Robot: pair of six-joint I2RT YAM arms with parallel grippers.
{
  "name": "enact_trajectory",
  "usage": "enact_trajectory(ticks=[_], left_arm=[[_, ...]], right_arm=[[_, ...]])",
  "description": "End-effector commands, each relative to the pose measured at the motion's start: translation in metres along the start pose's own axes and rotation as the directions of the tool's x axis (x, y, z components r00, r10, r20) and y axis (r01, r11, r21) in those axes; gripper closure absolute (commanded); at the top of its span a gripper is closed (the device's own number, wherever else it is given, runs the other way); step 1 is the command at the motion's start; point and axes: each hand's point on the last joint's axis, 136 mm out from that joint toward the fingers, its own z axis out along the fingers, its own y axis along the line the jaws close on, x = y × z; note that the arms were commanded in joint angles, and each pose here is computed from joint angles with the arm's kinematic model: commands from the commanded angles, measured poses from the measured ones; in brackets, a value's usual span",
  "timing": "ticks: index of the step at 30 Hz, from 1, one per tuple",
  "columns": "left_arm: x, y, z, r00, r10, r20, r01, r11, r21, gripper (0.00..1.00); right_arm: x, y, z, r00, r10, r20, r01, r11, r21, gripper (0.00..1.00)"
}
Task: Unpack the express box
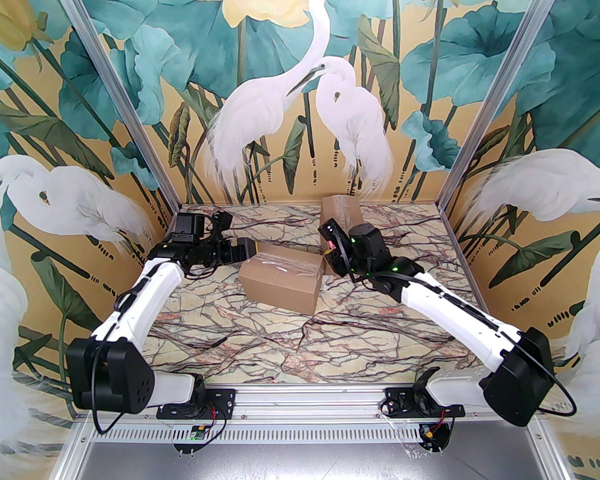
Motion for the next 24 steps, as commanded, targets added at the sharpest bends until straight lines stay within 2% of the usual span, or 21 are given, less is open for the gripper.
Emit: enact_trajectory(ticks=[1, 4, 8, 10, 17, 24], left_arm=[[0.024, 0.012, -0.007, 0.999, -0.021, -0.048, 0.017, 0.997, -0.077, 0.12], [0.039, 0.026, -0.009, 0.991, -0.104, -0.080, 0.091, 0.984, -0.153, 0.12], [0.049, 0.032, -0.016, 0.970, -0.236, -0.065, 0.218, 0.953, -0.209, 0.01], [0.051, 0.031, -0.022, 0.954, -0.299, -0.034, 0.285, 0.934, -0.214, 0.00], [0.061, 0.018, -0.013, 0.874, -0.486, -0.035, 0.479, 0.870, -0.112, 0.01], [0.055, 0.005, 0.000, 0.871, -0.488, -0.059, 0.488, 0.873, -0.017, 0.01]], right_arm=[[-0.057, 0.004, -0.014, 0.986, -0.019, 0.166, 0.027, 0.999, -0.046, 1.00], [-0.081, 0.005, -0.009, 0.972, -0.046, 0.229, 0.062, 0.996, -0.063, 1.00], [-0.087, -0.006, 0.019, 0.978, -0.123, 0.169, 0.128, 0.992, -0.015, 1.00], [-0.090, -0.009, 0.033, 0.975, -0.156, 0.158, 0.159, 0.987, -0.005, 1.00], [-0.099, -0.004, 0.069, 0.964, -0.201, 0.176, 0.209, 0.977, -0.032, 1.00], [-0.097, -0.006, 0.093, 0.960, -0.235, 0.154, 0.240, 0.971, -0.016, 1.00]])
